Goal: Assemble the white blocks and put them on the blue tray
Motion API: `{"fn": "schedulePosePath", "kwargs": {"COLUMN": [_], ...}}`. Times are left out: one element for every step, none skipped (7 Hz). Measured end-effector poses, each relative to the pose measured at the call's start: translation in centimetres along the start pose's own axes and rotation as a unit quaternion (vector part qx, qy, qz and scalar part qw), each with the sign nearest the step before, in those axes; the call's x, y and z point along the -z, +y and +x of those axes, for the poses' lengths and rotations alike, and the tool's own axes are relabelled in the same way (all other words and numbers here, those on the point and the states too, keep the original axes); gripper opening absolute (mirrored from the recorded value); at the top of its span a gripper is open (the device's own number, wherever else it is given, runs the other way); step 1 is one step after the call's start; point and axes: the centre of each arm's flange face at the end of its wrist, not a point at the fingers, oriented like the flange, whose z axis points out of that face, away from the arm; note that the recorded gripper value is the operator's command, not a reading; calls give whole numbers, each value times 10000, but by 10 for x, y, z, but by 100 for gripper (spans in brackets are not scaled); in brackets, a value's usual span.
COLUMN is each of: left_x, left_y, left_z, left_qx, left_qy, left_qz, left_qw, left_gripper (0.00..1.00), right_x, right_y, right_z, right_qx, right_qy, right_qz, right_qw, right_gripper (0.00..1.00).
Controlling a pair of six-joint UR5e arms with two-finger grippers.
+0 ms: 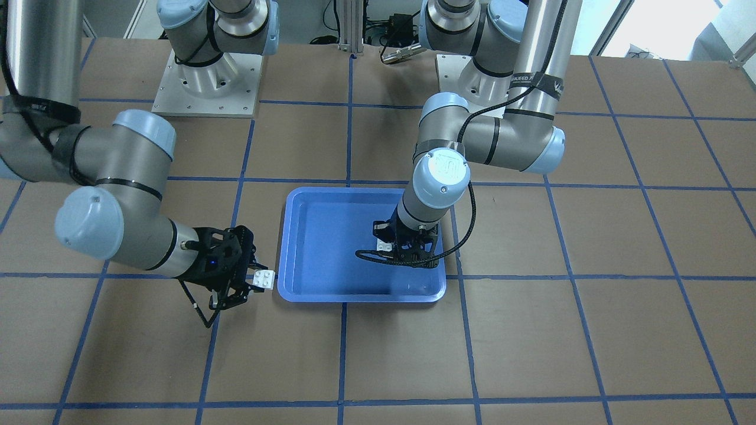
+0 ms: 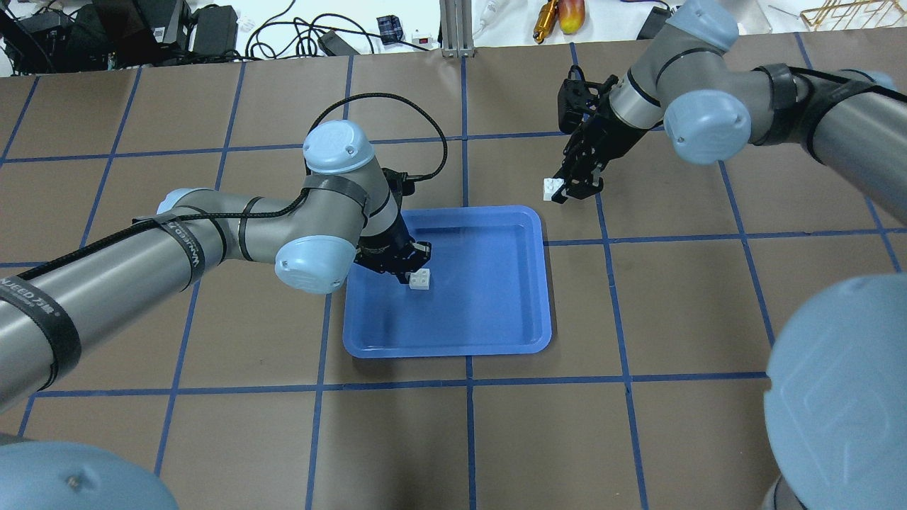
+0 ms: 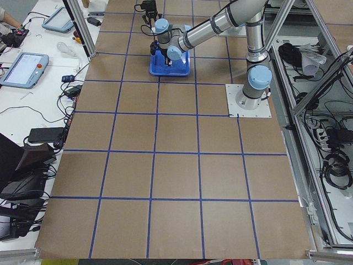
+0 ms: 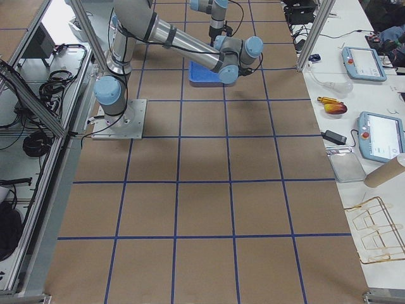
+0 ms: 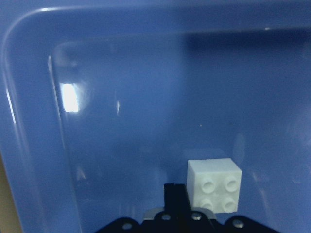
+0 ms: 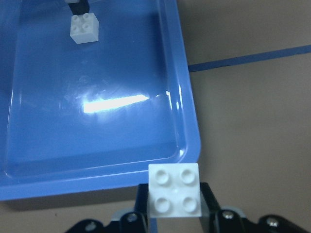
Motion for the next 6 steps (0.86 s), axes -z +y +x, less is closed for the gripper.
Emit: {"fn": "schedulePosePath", "kwargs": {"left_x": [1,1,2,3,4,5], "left_y": [0,0,0,0,-1,-1], "left_z": [2,3,3,3,3,1], "left_qx": [1,-16,-27,-40,-42,-54], "left_qy": [78,113,129,139,149,172], "left_qz": [-4,-5,3,14,22,29], "left_qw": [10000,9999,9999,9999,9999,9998], "left_gripper": [0,0,0,0,0,0], "right_x": [-11,-24,-37,-52,-63,-74], "right_y": [-4,-9,-20,-35,-46,-51], "right_z": [-31,-55,-71,-83,-89,-93], "right_qx": [-1,109,277,406,452,491], "right_qy": [256,519,642,674,687,673], "right_qz": [32,65,84,98,118,134], "right_qw": [9997,9986,9975,9968,9965,9964], "right_gripper": [0,0,0,0,0,0]}}
